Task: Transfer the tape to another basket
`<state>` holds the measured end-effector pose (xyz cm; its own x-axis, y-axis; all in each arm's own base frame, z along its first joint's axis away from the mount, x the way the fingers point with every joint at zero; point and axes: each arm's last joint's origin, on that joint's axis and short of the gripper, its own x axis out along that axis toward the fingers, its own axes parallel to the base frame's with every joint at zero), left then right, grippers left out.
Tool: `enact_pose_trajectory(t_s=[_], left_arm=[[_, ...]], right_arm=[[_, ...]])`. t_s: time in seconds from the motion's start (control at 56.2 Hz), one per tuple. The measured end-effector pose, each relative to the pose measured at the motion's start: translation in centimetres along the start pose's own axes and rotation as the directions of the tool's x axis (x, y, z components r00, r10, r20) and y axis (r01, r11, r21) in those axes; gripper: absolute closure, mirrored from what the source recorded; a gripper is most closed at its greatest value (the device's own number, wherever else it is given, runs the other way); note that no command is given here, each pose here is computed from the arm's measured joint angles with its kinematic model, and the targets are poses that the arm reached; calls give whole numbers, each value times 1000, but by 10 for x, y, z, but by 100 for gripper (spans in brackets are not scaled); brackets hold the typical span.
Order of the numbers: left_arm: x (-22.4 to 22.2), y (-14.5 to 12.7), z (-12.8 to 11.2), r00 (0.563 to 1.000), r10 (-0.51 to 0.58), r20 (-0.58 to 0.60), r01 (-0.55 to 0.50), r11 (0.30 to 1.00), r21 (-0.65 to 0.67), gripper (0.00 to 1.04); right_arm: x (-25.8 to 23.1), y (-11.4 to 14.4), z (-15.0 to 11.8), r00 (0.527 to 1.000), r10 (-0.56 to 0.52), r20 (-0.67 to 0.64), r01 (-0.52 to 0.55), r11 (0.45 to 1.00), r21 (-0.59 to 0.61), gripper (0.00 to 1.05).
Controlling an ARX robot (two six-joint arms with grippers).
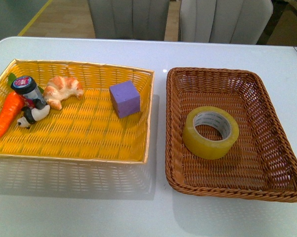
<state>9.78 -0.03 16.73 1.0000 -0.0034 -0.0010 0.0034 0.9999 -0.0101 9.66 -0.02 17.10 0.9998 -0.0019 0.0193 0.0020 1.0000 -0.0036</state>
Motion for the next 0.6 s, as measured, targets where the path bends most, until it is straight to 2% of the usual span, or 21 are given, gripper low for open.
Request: enact_pose_trajectory(t_s=[0.089,0.356,0.373,0.604], left_arm=[[0,0,0,1000,0,0,0,1000,0,81],[0,0,0,1000,0,0,0,1000,0,10],[0,0,0,1000,0,0,0,1000,2,7],[0,0,0,1000,0,0,0,1000,2,9]], right_arm=[[0,0,0,1000,0,0,0,1000,0,9],[0,0,0,1000,0,0,0,1000,0,9],[0,0,0,1000,0,0,0,1000,0,9],[0,0,0,1000,0,0,0,1000,0,9]])
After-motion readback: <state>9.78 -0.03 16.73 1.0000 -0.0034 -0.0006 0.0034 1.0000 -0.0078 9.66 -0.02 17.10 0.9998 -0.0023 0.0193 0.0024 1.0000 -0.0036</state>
